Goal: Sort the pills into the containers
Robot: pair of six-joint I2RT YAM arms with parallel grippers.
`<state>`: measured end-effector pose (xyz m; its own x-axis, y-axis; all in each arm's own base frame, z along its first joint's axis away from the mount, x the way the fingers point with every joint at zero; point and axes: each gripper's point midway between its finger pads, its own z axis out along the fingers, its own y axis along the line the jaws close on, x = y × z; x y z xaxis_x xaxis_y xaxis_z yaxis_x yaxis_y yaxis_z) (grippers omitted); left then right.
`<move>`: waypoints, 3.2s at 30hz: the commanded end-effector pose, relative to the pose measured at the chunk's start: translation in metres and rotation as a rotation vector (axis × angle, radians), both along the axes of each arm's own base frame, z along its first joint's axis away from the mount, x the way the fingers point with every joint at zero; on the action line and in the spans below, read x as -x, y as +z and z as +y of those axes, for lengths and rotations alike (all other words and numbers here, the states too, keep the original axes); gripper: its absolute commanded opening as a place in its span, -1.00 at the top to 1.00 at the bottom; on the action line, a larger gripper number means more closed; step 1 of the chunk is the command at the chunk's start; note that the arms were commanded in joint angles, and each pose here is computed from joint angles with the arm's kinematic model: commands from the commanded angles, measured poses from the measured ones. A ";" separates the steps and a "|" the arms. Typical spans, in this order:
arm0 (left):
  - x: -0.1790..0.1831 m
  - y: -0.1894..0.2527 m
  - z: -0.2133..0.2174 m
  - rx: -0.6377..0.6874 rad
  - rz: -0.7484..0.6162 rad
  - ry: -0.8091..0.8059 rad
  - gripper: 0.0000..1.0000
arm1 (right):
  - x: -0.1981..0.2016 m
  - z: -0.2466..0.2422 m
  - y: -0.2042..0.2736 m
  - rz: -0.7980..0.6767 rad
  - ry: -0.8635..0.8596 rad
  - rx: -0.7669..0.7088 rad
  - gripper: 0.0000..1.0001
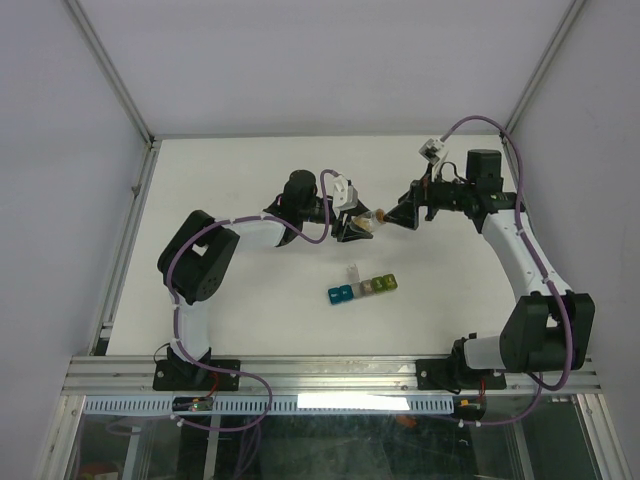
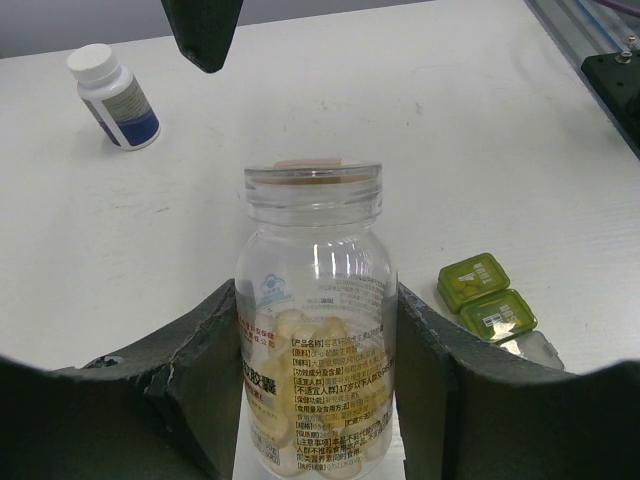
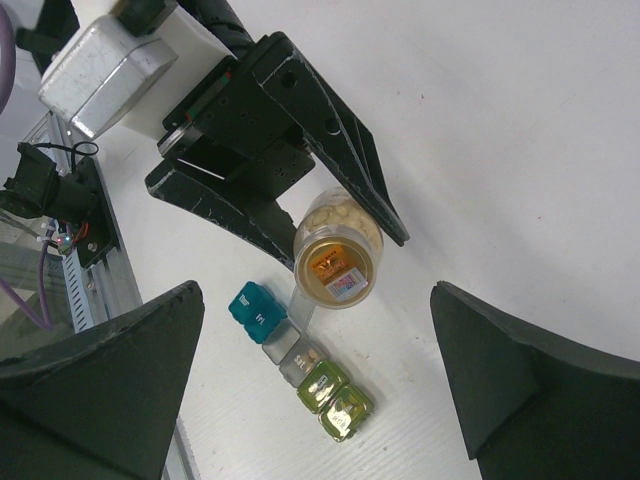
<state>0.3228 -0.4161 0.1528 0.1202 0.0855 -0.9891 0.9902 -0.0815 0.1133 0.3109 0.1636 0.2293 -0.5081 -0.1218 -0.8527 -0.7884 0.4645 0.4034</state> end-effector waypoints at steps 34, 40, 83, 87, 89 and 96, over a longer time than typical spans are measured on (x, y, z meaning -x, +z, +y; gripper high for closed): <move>-0.006 0.027 0.001 0.056 -0.077 0.003 1.00 | 0.006 0.037 -0.011 -0.163 0.138 0.125 0.50; -0.005 0.028 0.002 0.057 -0.078 -0.004 1.00 | 0.024 0.036 -0.011 -0.651 0.501 0.233 0.68; -0.012 0.048 0.021 0.166 -0.127 0.095 1.00 | -0.080 -0.076 -0.146 0.106 -0.312 0.463 0.37; -0.013 0.049 0.023 0.177 -0.132 0.107 1.00 | -0.084 -0.075 -0.165 0.137 -0.304 0.544 0.28; -0.013 0.051 0.023 0.182 -0.137 0.113 1.00 | -0.085 -0.074 -0.170 0.137 -0.302 0.568 0.21; -0.012 0.051 0.024 0.187 -0.139 0.116 1.00 | -0.085 -0.073 -0.181 0.141 -0.291 0.625 -0.16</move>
